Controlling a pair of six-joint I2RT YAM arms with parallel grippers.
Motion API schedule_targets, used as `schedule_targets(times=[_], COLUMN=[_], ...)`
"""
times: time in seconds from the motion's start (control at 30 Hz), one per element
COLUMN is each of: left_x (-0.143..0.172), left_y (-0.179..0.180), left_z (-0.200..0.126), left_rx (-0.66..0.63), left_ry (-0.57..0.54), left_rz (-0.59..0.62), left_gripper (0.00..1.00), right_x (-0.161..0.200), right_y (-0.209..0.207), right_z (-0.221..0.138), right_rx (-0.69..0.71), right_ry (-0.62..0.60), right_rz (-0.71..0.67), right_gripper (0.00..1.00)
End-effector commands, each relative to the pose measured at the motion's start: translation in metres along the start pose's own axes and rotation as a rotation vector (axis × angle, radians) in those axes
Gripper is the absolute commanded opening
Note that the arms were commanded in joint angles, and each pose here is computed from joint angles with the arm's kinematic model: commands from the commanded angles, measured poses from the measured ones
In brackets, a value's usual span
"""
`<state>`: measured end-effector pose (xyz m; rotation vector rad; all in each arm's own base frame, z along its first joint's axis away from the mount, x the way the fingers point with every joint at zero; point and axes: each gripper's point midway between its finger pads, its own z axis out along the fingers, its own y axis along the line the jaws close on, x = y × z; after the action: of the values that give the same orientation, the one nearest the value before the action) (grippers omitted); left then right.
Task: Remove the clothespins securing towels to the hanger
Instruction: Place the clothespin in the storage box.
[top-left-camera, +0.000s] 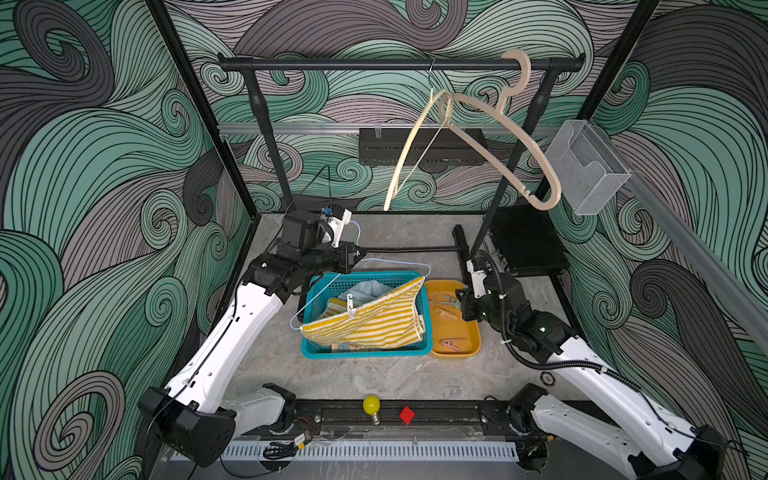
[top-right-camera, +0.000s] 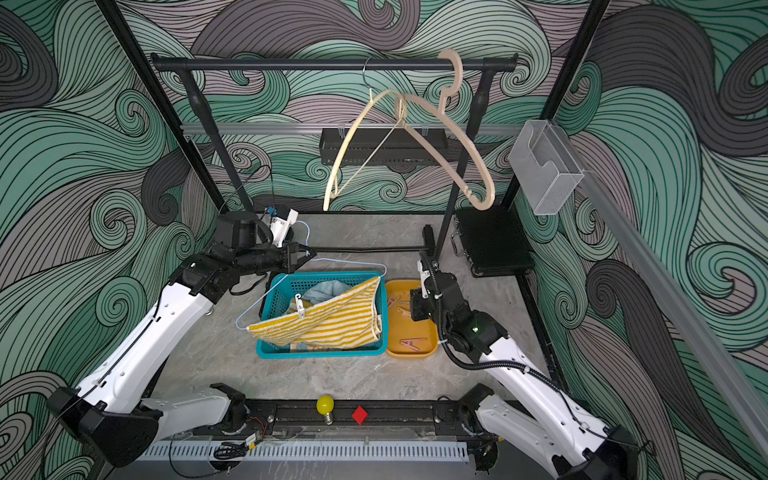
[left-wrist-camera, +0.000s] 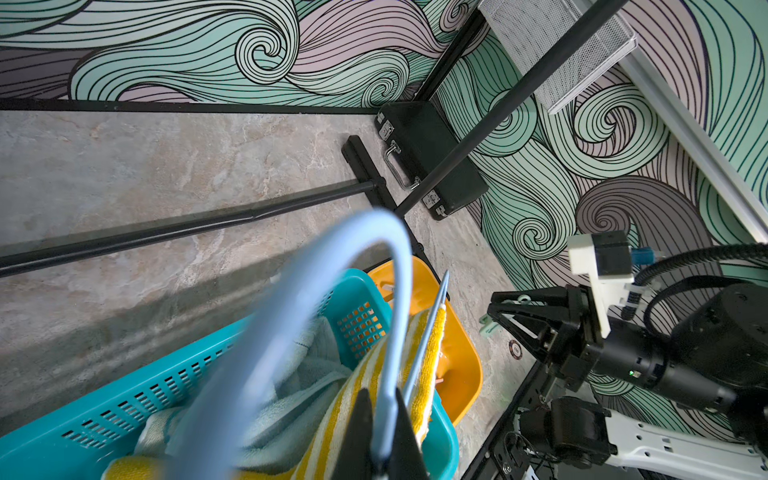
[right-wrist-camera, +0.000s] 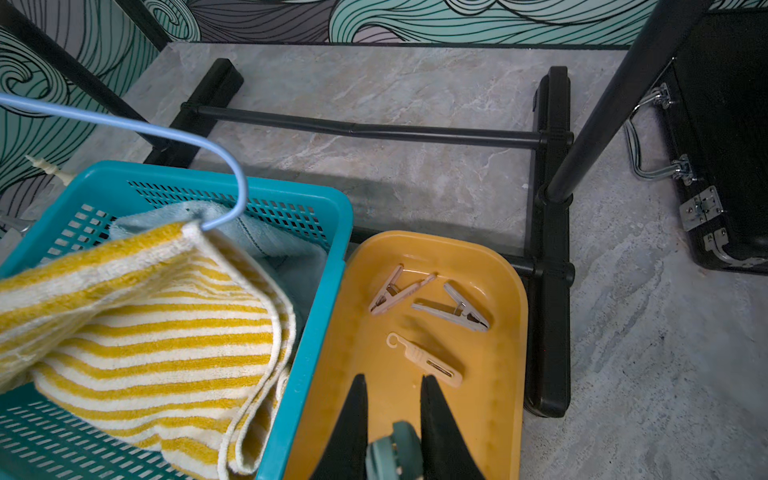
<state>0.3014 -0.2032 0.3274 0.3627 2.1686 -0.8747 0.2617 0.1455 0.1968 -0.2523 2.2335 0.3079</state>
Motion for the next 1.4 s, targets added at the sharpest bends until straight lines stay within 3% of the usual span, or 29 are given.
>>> schedule_targets(times=[0.0,0.87,1.2,1.37], left_x=[-0.008,-0.001,0.001,0.0], left_y=[-0.007,-0.001,0.001,0.0], left_z=[-0.007,-0.011,-0.007,-0.007], left_rx=[0.025,-0.005,-0.005,-0.002], left_ry=[-0.037,-0.044,-0.034,-0.039], left_rz=[0.008,-0.005,-0.011,-0.011], left_gripper=[0.0,0.0,0.0,0.0], right_x=[0.009,0.094,0.108,0.105], right_y=[-0.009,-0.02,-0.019,-0.019], right_z=[0.008,0.05,0.057,0.058], right_rx=[0.043,0.102,0.11,0.115], right_ry=[0.021,0.256,0.307,0.304], right_rz=[0.056,0.211,0.242,0.239], right_gripper=[0.0,0.02,0.2,0.4])
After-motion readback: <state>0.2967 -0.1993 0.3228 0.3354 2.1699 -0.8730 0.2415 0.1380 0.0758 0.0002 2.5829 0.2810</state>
